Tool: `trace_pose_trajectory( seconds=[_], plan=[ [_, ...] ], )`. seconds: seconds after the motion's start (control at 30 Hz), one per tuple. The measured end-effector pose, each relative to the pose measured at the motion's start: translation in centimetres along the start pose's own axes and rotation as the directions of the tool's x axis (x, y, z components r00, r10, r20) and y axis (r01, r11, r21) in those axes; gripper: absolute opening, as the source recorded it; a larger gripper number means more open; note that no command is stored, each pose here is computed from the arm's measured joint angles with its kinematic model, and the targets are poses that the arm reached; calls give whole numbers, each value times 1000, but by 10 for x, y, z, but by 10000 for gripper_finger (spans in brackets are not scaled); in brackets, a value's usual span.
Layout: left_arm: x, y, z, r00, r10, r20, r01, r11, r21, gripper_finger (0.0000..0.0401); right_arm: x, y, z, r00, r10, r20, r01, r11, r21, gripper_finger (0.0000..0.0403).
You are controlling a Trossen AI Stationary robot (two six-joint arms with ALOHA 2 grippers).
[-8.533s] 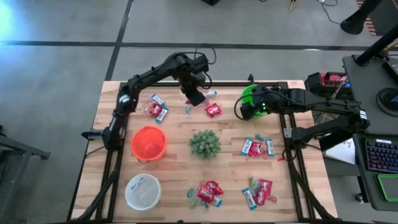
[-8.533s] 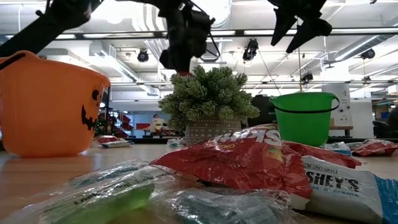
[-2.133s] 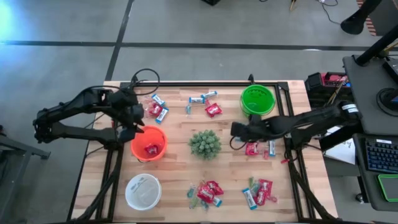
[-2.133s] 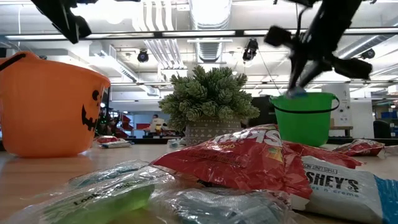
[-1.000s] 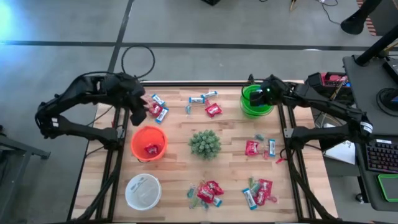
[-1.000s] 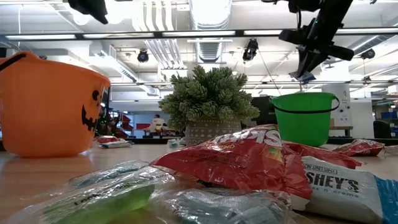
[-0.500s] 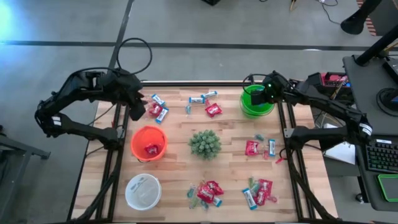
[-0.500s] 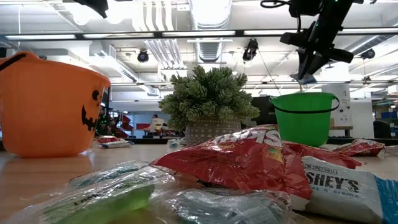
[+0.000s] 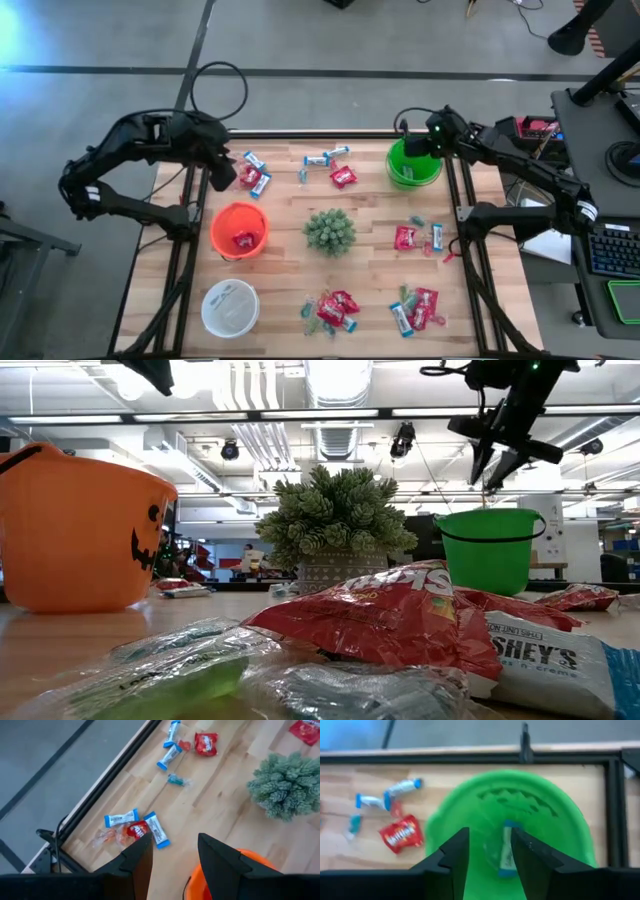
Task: Sort candy
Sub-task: Put the red candy into the orange bucket
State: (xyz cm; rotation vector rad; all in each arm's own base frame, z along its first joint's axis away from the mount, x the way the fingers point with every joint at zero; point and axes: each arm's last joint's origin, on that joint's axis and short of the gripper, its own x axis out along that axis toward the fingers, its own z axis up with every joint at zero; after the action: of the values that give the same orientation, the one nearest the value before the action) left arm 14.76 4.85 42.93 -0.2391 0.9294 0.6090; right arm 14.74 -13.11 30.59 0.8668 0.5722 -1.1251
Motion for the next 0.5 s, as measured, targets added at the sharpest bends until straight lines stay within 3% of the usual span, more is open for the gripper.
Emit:
trace_pose_trajectory(
  seconds=[0.13, 0.27, 0.5],
  plan=[
    [1, 1, 1, 999, 47, 0, -47, 999, -11, 139, -1, 9, 11, 988, 97, 116, -88, 993, -83, 144],
    [2, 3, 1, 998, 66, 2, -66, 997, -26, 140, -5, 19, 25, 947, 198, 253, -159, 973, -170, 142],
    [-2, 7, 4, 997, 82, -7, -82, 992, -97, 140, -10, 23, 39, 890, 244, 384, -161, 959, -234, 146]
  ],
)
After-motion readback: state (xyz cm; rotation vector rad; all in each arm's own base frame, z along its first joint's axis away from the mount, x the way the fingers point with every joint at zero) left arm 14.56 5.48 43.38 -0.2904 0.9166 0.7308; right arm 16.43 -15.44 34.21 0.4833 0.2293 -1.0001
